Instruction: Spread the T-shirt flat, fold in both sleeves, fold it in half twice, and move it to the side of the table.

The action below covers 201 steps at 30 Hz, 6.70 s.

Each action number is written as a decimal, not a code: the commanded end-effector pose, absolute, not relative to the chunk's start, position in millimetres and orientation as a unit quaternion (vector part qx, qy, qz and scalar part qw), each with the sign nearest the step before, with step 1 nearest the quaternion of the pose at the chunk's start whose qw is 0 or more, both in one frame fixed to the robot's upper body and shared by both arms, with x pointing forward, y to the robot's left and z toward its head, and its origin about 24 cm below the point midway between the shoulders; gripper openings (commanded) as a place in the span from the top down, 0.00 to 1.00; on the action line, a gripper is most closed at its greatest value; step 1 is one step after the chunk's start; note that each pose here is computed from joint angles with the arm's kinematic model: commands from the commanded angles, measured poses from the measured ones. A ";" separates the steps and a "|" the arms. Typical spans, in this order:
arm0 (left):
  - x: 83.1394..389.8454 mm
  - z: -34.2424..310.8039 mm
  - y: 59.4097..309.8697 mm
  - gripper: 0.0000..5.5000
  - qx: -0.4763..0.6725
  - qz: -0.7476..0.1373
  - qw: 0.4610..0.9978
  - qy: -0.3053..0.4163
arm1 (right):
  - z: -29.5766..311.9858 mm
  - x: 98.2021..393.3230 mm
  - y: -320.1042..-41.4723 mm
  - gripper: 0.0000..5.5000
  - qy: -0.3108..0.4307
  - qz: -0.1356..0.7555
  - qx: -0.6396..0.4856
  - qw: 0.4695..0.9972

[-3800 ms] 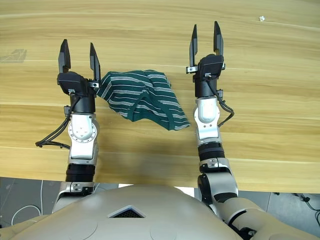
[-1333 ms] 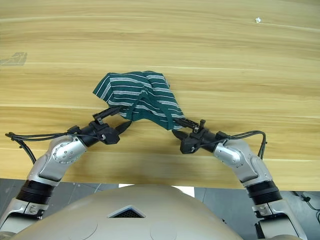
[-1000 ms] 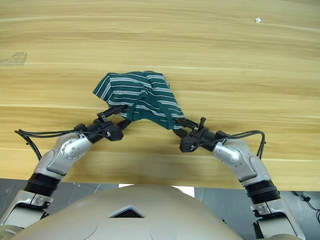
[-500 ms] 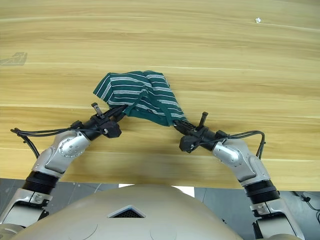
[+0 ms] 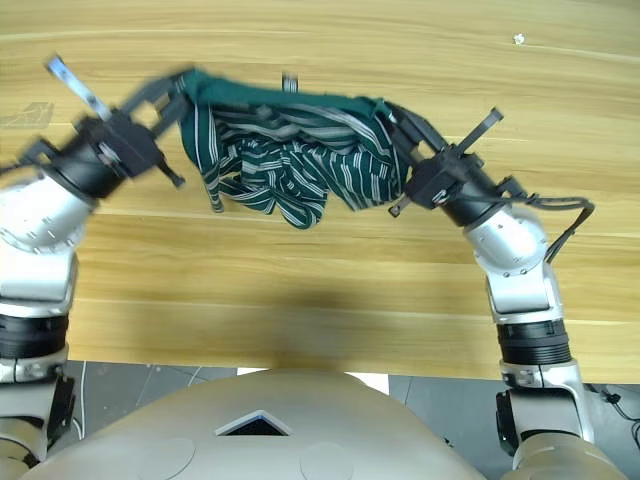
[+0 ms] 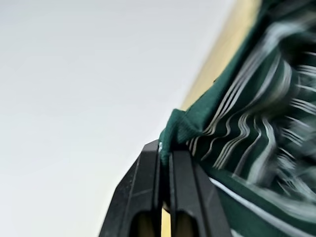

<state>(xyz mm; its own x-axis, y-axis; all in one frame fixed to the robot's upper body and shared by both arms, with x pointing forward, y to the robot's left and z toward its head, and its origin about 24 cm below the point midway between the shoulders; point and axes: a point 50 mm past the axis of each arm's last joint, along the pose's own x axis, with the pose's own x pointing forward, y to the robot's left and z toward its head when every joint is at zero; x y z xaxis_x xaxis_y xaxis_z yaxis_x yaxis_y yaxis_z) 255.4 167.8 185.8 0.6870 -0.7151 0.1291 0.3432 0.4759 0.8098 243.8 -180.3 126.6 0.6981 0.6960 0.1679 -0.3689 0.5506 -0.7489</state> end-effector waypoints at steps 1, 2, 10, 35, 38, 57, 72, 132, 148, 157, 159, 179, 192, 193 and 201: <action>287.2 250.1 162.8 1.00 0.446 -0.323 0.798 -0.245 | 168.7 267.7 -191.9 1.00 -0.247 0.311 -0.369 0.840; 296.6 260.1 161.1 1.00 0.458 -0.325 0.794 -0.235 | 178.8 274.2 -194.3 1.00 -0.251 0.310 -0.375 0.837; 381.4 311.7 164.8 1.00 0.650 -0.260 0.709 -0.088 | 284.5 368.2 -219.6 1.00 -0.219 0.236 -0.425 0.846; 387.7 182.4 196.4 1.00 0.783 -0.306 0.536 -0.079 | 155.6 385.3 -229.1 1.00 -0.056 0.266 -0.726 0.631; 317.9 109.6 198.9 1.00 0.723 -0.433 0.533 -0.084 | 84.4 330.9 -224.8 1.00 -0.055 0.427 -0.641 0.636; 127.1 124.6 176.2 1.00 0.603 -0.526 0.597 -0.055 | 86.5 161.2 -195.1 1.00 0.086 0.655 -0.405 0.632; 98.3 95.8 184.5 0.59 0.544 -0.617 0.565 0.062 | 75.5 149.3 -194.0 0.87 0.175 0.661 -0.377 0.624; 388.6 68.6 144.0 0.02 0.802 -0.295 0.520 -0.005 | 78.1 394.5 -173.6 0.83 0.111 0.239 -0.684 0.680; 361.7 30.2 166.8 0.02 0.746 -0.317 0.585 0.004 | 76.3 384.4 -147.8 0.83 0.007 0.286 -0.560 0.778; 322.0 5.2 208.8 0.02 0.709 -0.346 0.615 0.013 | 21.9 330.4 -134.0 0.83 0.039 0.482 -0.511 0.711; 324.6 6.0 211.8 0.02 0.706 -0.328 0.628 0.024 | 15.2 322.0 -128.8 0.83 0.052 0.514 -0.510 0.688; 334.9 22.3 186.6 0.02 0.661 -0.287 0.693 -0.032 | -4.5 276.3 -188.2 0.83 0.205 0.594 -0.524 0.575; 339.5 87.0 174.6 0.02 0.582 -0.137 0.768 -0.228 | 35.8 300.6 -175.8 0.83 0.105 0.540 -0.518 0.655; 339.3 92.1 176.0 0.02 0.575 -0.121 0.773 -0.239 | 41.9 303.3 -174.8 0.83 0.097 0.537 -0.519 0.658; 331.8 131.2 177.4 0.02 0.503 -0.048 0.815 -0.282 | 77.4 336.1 -159.0 0.83 0.023 0.469 -0.516 0.716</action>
